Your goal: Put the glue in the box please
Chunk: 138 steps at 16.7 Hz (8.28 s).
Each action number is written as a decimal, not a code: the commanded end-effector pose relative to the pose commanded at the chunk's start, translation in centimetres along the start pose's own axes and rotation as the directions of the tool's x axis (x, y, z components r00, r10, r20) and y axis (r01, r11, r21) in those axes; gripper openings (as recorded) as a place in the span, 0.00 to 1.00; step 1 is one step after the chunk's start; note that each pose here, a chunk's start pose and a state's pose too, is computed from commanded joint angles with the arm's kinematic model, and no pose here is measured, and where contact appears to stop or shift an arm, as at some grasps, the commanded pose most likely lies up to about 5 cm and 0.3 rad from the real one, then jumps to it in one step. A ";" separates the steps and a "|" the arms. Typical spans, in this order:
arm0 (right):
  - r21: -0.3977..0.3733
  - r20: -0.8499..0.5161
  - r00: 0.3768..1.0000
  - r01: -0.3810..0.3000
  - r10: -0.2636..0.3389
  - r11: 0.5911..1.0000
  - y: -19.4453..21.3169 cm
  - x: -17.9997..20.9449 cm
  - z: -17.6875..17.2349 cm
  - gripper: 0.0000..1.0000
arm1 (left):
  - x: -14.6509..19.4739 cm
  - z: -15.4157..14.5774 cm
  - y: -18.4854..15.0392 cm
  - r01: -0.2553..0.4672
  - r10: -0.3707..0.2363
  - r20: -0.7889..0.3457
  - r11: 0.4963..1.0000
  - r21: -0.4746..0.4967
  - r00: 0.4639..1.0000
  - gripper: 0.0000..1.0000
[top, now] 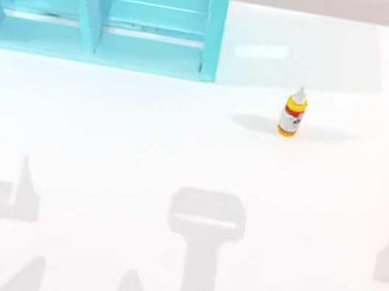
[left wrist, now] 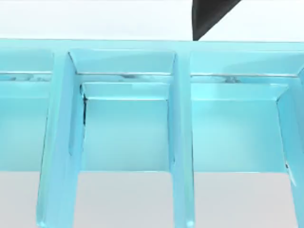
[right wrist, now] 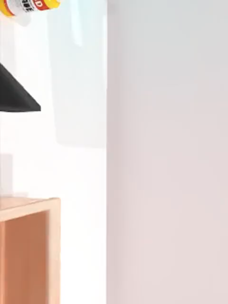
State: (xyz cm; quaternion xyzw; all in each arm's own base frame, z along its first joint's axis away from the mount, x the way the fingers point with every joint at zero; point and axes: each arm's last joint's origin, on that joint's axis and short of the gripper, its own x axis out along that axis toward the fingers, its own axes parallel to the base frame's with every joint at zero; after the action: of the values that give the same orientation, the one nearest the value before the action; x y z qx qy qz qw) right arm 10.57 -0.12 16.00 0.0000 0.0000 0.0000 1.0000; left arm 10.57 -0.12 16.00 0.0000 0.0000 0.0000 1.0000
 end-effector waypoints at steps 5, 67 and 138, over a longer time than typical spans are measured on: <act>-0.036 -0.030 0.999 -0.037 0.036 0.999 0.1 0.1 1.0 1.00 | 0.0 0.0 0.0 0.000 0.000 0.000 1.000 0.000 1.000 1.00; 0.000 -0.312 0.010 -1.000 0.950 0.010 8.8 37.9 -12.7 1.00 | 0.0 0.0 0.0 0.000 0.000 0.000 1.000 0.000 1.000 1.00; 0.002 -0.306 0.681 -0.698 0.665 0.716 -26.7 8.7 -2.1 0.00 | 0.0 0.0 0.0 0.000 0.000 0.000 1.000 0.000 1.000 1.00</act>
State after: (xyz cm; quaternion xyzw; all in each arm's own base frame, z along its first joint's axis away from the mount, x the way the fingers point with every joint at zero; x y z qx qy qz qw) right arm 19.27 -26.77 13.94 -0.0573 0.1436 0.3726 0.9150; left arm 10.57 -0.12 16.00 0.0000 0.0000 0.0000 1.0000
